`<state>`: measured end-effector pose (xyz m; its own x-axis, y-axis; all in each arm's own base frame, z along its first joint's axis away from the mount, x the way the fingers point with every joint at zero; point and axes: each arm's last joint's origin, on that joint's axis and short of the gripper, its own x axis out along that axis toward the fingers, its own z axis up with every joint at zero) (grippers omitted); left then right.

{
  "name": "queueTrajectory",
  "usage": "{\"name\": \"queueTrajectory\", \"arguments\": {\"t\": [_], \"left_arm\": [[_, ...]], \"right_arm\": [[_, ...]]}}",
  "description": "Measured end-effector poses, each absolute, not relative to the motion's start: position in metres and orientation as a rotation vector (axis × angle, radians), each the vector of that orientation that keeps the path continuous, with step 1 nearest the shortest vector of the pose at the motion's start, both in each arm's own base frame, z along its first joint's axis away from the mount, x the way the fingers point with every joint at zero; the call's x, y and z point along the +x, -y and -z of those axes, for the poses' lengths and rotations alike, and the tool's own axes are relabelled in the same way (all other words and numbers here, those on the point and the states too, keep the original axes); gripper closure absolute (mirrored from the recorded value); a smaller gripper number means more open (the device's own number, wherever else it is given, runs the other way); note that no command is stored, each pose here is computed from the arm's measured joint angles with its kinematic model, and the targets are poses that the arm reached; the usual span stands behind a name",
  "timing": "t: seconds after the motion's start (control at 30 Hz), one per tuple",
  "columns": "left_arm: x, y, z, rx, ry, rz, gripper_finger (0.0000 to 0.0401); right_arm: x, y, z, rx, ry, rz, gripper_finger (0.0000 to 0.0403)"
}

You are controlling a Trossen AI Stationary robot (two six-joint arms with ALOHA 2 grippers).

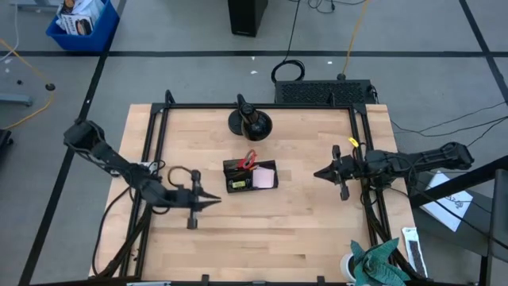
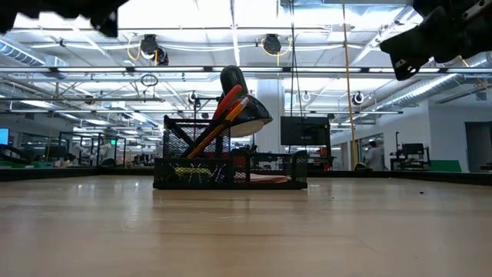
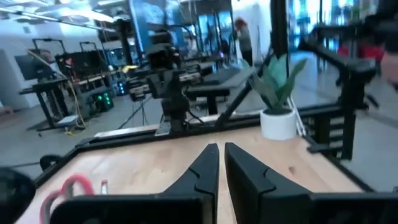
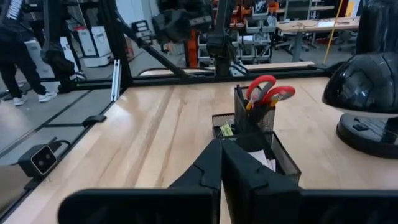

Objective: Pick and place office supplies into organizer
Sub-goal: Return to Home Position

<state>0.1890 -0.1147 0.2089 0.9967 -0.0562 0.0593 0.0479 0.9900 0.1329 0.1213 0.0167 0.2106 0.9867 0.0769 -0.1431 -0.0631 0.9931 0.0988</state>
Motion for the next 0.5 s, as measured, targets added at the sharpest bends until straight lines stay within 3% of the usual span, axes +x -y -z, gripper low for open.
{"name": "queueTrajectory", "arguments": {"t": [0.23, 0.5], "left_arm": [[0.166, 0.103, -0.182, 0.063, 0.060, -0.036, 0.0396], [0.161, 0.100, -0.169, 0.079, 0.000, -0.031, 0.0397]], "right_arm": [[0.118, -0.016, -0.212, 0.088, -0.118, -0.064, 0.0403], [0.119, -0.015, -0.202, 0.047, -0.136, -0.061, 0.0403]]}}
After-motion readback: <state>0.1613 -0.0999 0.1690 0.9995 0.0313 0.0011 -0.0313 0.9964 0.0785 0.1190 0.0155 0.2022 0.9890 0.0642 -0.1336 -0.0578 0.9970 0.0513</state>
